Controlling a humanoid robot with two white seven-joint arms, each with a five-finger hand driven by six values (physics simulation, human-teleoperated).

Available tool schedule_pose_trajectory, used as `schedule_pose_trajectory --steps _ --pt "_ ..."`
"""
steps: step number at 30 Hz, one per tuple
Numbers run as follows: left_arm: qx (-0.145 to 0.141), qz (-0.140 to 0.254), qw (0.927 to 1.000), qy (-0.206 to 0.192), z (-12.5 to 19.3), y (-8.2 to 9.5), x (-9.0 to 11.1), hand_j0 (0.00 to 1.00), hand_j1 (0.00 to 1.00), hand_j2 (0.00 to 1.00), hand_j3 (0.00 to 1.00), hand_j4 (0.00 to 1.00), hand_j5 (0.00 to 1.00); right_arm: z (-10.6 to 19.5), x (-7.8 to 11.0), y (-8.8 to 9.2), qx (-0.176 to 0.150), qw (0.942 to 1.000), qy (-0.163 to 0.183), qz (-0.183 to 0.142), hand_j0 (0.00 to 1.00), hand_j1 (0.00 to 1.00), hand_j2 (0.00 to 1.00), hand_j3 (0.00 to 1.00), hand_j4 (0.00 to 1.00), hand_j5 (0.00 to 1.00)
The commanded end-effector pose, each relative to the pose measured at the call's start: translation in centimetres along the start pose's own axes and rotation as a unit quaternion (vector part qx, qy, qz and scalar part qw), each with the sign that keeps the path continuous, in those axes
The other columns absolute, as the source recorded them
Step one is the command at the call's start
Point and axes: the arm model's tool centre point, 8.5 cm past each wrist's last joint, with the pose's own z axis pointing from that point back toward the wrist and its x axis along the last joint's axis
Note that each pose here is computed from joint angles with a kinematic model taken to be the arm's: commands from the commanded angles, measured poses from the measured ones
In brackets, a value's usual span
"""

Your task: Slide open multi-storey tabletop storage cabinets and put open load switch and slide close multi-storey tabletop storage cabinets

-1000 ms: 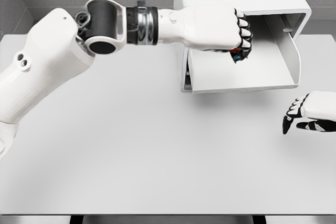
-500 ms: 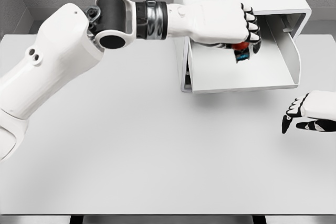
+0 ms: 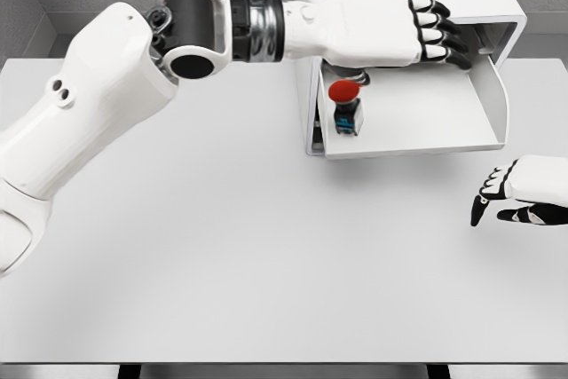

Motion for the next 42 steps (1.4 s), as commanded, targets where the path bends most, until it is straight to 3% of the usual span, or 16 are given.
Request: schedule_pose_trajectory --steps 1,4,12,14,22,26,30,32,37,40,42 --pt "0.006 0.004 1.0 -0.002 -0.3 0.2 0.1 1.0 1.0 1.0 1.0 1.0 1.0 0.0 0.0 -0.1 -0.003 1.0 0.0 -0.002 0.54 0.54 0.54 0.54 0.54 0.54" --pt "0.019 -0.002 0.9997 -0.013 -1.0 1.3 0.6 1.0 1.0 1.0 1.0 1.0 1.0 -0.5 0.1 0.0 -0.011 0.9999 -0.009 -0.006 0.54 0.54 0.54 0.54 0.54 0.54" --pt "0.064 -0.018 0.995 -0.074 -1.3 4.2 4.6 1.0 1.0 1.0 1.0 1.0 1.0 -1.2 0.3 0.0 -0.023 0.9995 -0.02 -0.01 0.54 0.54 0.54 0.54 0.54 0.54" --pt "0.059 -0.022 0.9957 -0.068 -0.1 3.9 4.4 1.0 1.0 1.0 1.0 1.0 1.0 -1.5 0.3 0.1 -0.027 0.9993 -0.024 -0.013 0.54 0.54 0.54 0.54 0.54 0.54" --pt "0.051 0.07 0.9961 -0.012 7.8 1.0 1.1 1.0 1.0 1.0 1.0 1.0 1.0 -1.4 0.5 -0.7 -0.041 0.9986 -0.03 -0.011 0.54 0.54 0.54 0.54 0.54 0.54" --pt "0.038 0.054 0.9978 -0.01 10.3 1.1 2.0 1.0 1.0 1.0 1.0 1.0 1.0 -2.0 0.6 -0.7 -0.05 0.9979 -0.039 -0.016 0.54 0.54 0.54 0.54 0.54 0.54" --pt "0.001 0.063 0.9975 0.033 14.8 -0.9 1.5 1.0 1.0 1.0 1.0 1.0 1.0 -2.6 0.8 -1.4 -0.068 0.9964 -0.049 -0.011 0.53 0.53 0.53 0.53 0.53 0.53" --pt "-0.012 0.089 0.9946 0.053 17.3 -2.4 1.6 1.0 1.0 1.0 1.0 1.0 1.0 -2.6 0.8 -1.6 -0.07 0.9962 -0.05 -0.009 0.53 0.53 0.53 0.53 0.53 0.53" --pt "-0.044 0.104 0.9852 0.129 23.8 -4.3 0.8 1.0 1.0 1.0 1.0 1.0 1.0 -3.2 1.0 -1.6 -0.078 0.9953 -0.057 -0.007 0.53 0.53 0.53 0.53 0.53 0.53" --pt "-0.077 0.109 0.9759 0.173 27.6 -5.0 0.3 1.0 1.0 1.0 1.0 1.0 1.0 -3.7 1.1 -1.6 -0.083 0.9947 -0.062 -0.006 0.53 0.53 0.53 0.53 0.53 0.53" --pt "-0.09 0.136 0.9607 0.224 30.8 -7.1 -1.1 1.0 1.0 1.0 1.0 1.0 1.0 -4.3 1.2 -1.5 -0.086 0.9941 -0.065 -0.002 0.53 0.53 0.53 0.53 0.53 0.53"
